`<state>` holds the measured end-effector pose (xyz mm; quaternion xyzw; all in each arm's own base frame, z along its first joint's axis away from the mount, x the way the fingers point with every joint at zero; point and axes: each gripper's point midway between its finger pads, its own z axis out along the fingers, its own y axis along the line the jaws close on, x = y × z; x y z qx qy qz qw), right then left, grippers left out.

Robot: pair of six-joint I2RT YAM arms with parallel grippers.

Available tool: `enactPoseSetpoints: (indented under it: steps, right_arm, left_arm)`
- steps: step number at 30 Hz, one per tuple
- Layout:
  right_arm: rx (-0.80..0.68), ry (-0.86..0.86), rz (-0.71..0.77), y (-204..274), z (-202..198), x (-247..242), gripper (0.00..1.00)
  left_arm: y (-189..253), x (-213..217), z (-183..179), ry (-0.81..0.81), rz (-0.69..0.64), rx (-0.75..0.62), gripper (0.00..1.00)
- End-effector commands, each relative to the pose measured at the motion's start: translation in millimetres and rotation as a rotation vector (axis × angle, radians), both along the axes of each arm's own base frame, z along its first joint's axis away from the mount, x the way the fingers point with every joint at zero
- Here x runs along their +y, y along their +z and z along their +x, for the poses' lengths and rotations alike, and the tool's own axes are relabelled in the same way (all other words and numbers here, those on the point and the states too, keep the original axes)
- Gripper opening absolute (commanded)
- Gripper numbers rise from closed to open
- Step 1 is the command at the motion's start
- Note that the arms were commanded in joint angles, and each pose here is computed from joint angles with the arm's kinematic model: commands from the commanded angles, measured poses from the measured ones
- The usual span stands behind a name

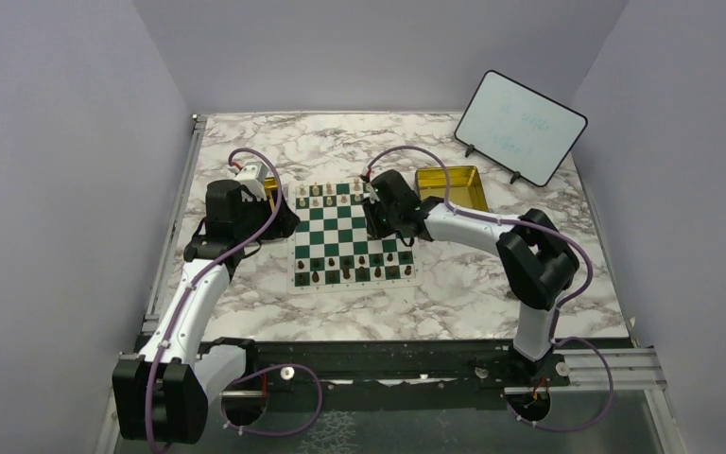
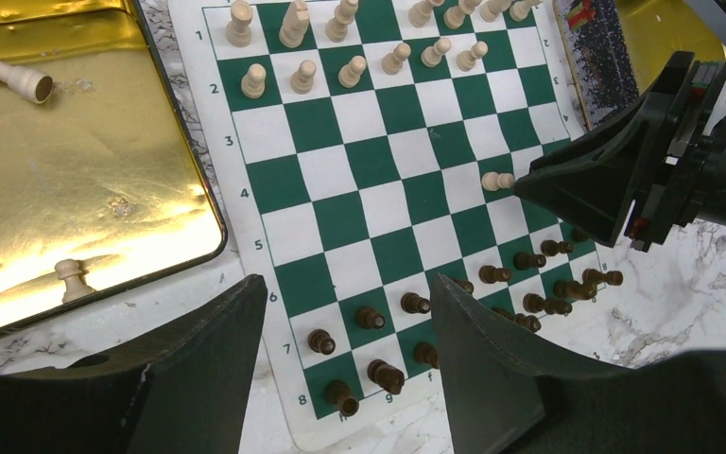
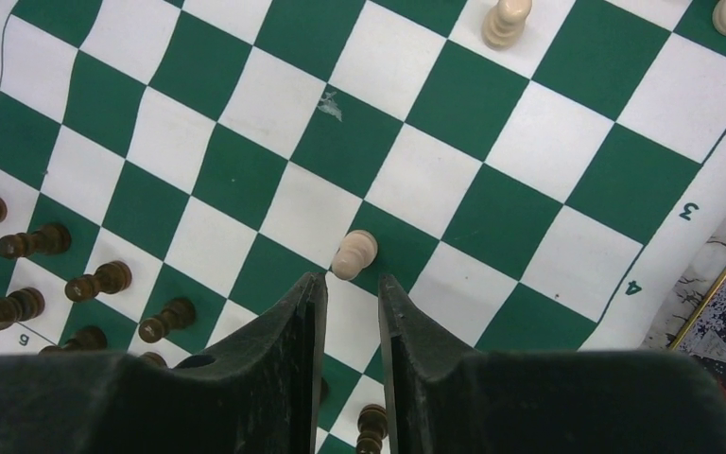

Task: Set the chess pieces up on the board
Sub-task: Pick up the chess piece from the chessboard.

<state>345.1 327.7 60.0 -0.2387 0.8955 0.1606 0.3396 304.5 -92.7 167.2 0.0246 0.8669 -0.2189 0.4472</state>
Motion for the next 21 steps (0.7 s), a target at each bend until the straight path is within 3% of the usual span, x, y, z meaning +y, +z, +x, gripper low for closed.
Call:
enactPoseSetpoints:
  steps: [1, 15, 21]
  right_arm:
    - [-0.018, 0.024, 0.022, 4.0, 0.8, 12.0, 0.32]
    - [-0.025, 0.028, -0.001, -6.4, 6.3, 17.1, 0.33]
    - [-0.043, 0.028, -0.002, -3.9, 9.1, 17.9, 0.25]
  left_arm:
    - [7.7, 1.6, 2.6, 0.004, 0.018, -0.036, 0.66]
    - [7.5, 0.9, 2.4, 0.001, 0.017, -0.035, 0.66]
    - [7.2, 0.9, 2.4, 0.0, 0.019, -0.035, 0.66]
